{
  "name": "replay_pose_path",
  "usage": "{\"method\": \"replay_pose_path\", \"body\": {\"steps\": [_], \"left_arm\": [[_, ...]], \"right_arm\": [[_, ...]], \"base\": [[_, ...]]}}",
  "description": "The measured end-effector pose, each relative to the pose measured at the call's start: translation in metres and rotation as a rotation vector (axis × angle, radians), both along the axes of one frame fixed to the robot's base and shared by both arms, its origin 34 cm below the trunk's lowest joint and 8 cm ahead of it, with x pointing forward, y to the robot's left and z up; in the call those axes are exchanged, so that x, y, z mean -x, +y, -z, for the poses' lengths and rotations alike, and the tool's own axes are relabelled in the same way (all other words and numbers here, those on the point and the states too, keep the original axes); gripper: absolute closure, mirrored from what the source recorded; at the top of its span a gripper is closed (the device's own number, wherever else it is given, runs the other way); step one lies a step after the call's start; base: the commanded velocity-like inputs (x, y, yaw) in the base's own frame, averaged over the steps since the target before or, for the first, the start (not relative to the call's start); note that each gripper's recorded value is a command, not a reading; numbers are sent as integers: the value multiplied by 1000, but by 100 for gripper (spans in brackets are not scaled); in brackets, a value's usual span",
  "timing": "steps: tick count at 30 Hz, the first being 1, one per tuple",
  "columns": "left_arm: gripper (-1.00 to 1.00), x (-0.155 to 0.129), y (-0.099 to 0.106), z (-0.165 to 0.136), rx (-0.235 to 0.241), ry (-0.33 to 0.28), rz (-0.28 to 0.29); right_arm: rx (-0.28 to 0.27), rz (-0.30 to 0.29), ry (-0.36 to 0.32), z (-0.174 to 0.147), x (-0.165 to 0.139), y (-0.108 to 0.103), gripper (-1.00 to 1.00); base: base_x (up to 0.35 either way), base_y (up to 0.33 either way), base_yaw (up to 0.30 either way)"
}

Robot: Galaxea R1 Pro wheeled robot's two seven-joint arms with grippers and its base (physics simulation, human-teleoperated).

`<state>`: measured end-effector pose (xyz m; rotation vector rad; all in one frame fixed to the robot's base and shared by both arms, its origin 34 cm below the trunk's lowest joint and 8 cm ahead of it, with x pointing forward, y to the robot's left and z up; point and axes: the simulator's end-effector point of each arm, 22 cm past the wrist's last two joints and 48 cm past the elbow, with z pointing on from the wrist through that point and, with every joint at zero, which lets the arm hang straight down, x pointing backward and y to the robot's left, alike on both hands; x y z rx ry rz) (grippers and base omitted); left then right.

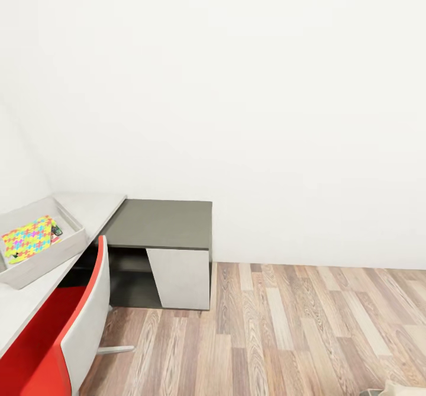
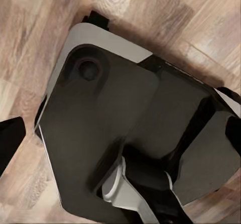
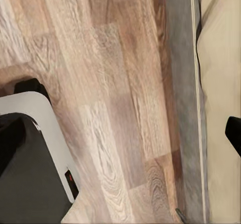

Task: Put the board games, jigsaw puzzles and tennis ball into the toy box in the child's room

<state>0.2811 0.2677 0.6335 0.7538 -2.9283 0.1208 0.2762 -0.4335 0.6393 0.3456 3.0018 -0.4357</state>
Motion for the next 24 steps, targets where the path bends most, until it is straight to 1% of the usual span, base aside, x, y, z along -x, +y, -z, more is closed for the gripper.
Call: {"method": "replay_pose_path", "body": {"steps": [3, 5, 6, 9, 10, 12, 14, 17, 18, 19, 21, 22, 23, 24], "left_arm": [[-100, 52, 22, 11, -78, 55, 15], [-100, 90, 32, 15, -119, 84, 22], [-100, 91, 32, 15, -120, 84, 21], [-100, 151, 39, 16, -160, 132, 31], [-100, 151, 39, 16, -160, 132, 31], [-100, 189, 41, 13, -173, 169, 37], [-100, 220, 42, 9, -181, 202, 42], [-100, 252, 42, 3, -188, 236, 49], [-100, 252, 42, 3, -188, 236, 49], [-100, 264, 43, 1, -191, 248, 53], [-100, 271, 43, 0, -192, 253, 55], [-100, 273, 43, -1, -193, 254, 56], [-100, 273, 43, -1, -193, 254, 56], [-100, 274, 43, -1, -193, 255, 56]], "right_arm": [[33, -48, 4, 7, 58, 5, -100], [43, -65, 16, 8, 94, 8, -100], [42, -68, 16, 8, 94, 8, -100], [40, -83, 33, 7, 131, 17, -100], [40, -84, 33, 7, 131, 17, -100], [25, -88, 39, 9, 146, 32, -100], [3, -94, 40, 11, 154, 50, -100], [-33, -93, 29, 15, 154, 80, -100], [-33, -92, 29, 15, 154, 80, -100], [-58, -94, 16, 18, 149, 99, -100], [-80, -90, 4, 20, 144, 117, -100], [-88, -89, 0, 20, 142, 123, -100], [-88, -88, 0, 20, 142, 123, -100], [-94, -88, -3, 21, 140, 128, -100]], "base": [[0, 0, 0], [0, 0, 0], [0, 0, 0], [0, 0, 0], [0, 0, 0], [0, 0, 0], [0, 0, 0], [0, 0, 0], [0, 0, 0], [0, 0, 0], [0, 0, 0], [0, 0, 0], [0, 0, 0], [0, 0, 0]]}}
